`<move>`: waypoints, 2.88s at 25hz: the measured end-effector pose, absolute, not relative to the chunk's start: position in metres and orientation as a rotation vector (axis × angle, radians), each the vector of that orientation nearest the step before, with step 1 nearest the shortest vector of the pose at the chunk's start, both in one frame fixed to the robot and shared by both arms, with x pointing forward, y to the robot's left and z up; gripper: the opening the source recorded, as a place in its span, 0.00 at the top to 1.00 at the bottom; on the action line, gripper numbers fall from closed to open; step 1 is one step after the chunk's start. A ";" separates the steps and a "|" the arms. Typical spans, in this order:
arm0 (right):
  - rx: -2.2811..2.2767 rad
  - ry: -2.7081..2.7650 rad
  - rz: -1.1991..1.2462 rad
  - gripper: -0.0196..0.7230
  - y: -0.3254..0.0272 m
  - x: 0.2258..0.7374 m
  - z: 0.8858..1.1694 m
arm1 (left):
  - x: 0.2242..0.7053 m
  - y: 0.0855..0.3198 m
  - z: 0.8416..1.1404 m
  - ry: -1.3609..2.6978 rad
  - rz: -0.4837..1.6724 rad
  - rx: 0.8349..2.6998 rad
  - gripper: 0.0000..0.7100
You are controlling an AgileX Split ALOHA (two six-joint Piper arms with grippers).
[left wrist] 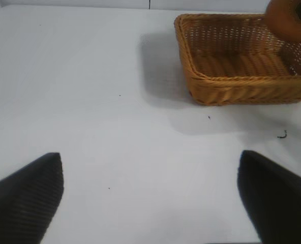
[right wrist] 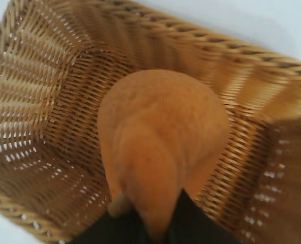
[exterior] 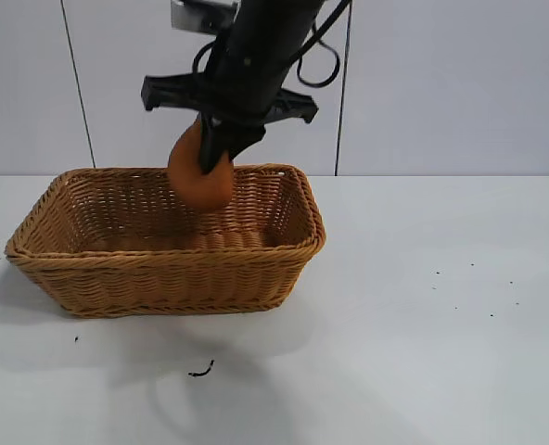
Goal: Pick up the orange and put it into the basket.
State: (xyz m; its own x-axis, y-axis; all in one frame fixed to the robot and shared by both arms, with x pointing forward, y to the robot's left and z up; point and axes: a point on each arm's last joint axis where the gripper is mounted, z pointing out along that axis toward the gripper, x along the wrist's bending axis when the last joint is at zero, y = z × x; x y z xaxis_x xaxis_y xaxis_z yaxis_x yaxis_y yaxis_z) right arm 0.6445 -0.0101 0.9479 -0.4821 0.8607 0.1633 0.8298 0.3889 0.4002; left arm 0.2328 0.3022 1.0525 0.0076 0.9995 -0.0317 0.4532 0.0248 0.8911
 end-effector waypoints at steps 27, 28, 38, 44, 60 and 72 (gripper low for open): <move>2.020 2.025 0.293 0.04 -0.258 0.720 1.022 | 0.233 0.302 1.053 1.547 0.917 1.528 0.06; 2.053 1.995 0.279 0.04 -0.273 0.721 1.022 | 0.233 0.302 1.053 1.547 0.917 1.528 0.06; 2.150 1.928 0.249 0.04 -0.326 0.711 1.025 | 0.233 0.302 1.053 1.547 0.917 1.528 0.06; 2.174 2.033 0.210 0.04 -0.319 0.651 1.042 | 0.233 0.302 1.053 1.547 0.917 1.528 0.06; 2.047 2.100 0.377 0.04 -0.300 0.400 1.066 | 0.233 0.302 1.053 1.547 0.917 1.528 0.06; 1.704 1.832 0.720 0.04 -0.296 0.293 1.045 | 0.233 0.302 1.053 1.547 0.917 1.528 0.06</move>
State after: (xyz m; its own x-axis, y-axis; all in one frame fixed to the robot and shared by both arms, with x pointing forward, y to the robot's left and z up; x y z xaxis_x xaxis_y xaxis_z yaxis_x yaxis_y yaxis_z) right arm 0.2927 -0.2958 1.0452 -0.0621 0.9978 -0.0243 0.7144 0.0614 0.6970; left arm 0.2328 0.3022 1.0526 0.0076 0.9995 -0.0317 0.4521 0.0248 0.8916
